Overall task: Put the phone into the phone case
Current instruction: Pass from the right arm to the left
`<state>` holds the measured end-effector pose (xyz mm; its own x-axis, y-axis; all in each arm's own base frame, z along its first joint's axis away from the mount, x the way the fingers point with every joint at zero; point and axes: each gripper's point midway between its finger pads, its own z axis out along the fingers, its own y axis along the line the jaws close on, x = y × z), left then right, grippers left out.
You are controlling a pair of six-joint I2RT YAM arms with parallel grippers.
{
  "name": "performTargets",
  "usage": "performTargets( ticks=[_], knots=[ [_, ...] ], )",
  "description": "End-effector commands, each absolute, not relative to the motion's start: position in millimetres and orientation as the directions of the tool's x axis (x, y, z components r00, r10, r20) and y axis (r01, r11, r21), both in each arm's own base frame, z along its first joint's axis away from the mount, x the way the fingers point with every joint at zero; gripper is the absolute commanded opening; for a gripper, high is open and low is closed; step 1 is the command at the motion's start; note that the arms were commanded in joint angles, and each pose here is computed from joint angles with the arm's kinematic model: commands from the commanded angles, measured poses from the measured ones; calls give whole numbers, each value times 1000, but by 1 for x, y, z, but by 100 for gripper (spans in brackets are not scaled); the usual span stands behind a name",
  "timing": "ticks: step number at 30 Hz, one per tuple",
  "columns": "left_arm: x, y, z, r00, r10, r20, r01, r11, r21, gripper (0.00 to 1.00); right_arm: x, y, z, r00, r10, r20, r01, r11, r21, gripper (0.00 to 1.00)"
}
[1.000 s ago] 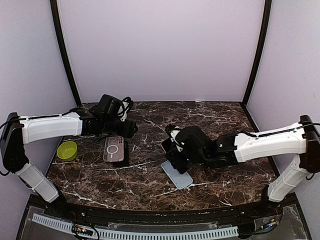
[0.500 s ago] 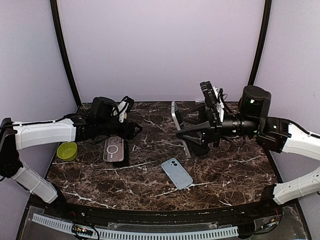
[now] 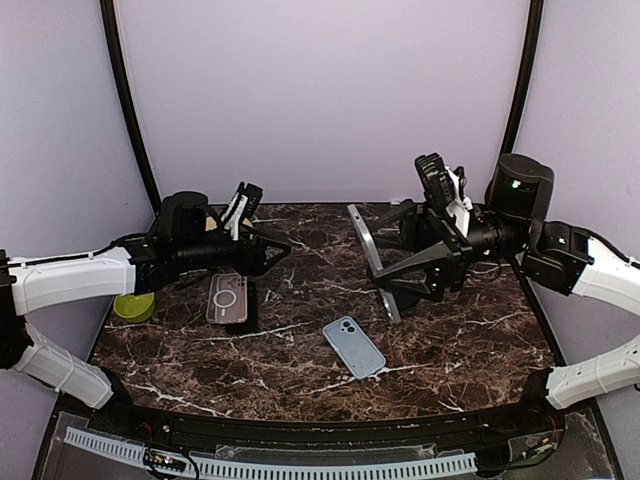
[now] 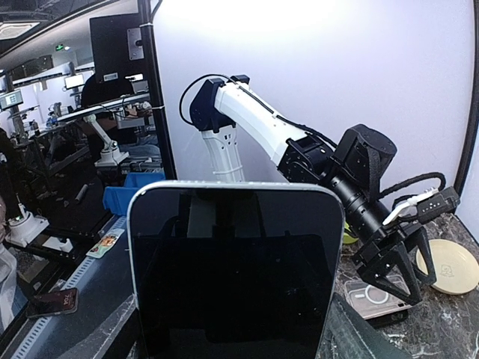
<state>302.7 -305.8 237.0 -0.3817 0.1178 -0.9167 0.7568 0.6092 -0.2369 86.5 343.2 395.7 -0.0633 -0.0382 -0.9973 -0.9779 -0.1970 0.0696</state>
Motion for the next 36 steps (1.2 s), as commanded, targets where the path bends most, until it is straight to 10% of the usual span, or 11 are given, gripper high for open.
performTargets(
  ticks=[1,10,23,36],
  knots=[
    [294,-315,243,-374,107,-921,796,546,-260,66,111,339,417,-34,23,-999,-999,-40,34,23],
    [267,-328,278,-320,194,-927,893,390,-226,67,237,304,335,119,-427,-896,-738,566,-367,16],
    [197,-390,321,-367,240,-899,927,181,-330,78,214,332,344,421,-604,-676,-497,470,-729,14],
    [207,-406,318,-390,227,-892,911,237,-338,41,188,354,345,500,-647,-576,-446,378,-811,13]
  ],
)
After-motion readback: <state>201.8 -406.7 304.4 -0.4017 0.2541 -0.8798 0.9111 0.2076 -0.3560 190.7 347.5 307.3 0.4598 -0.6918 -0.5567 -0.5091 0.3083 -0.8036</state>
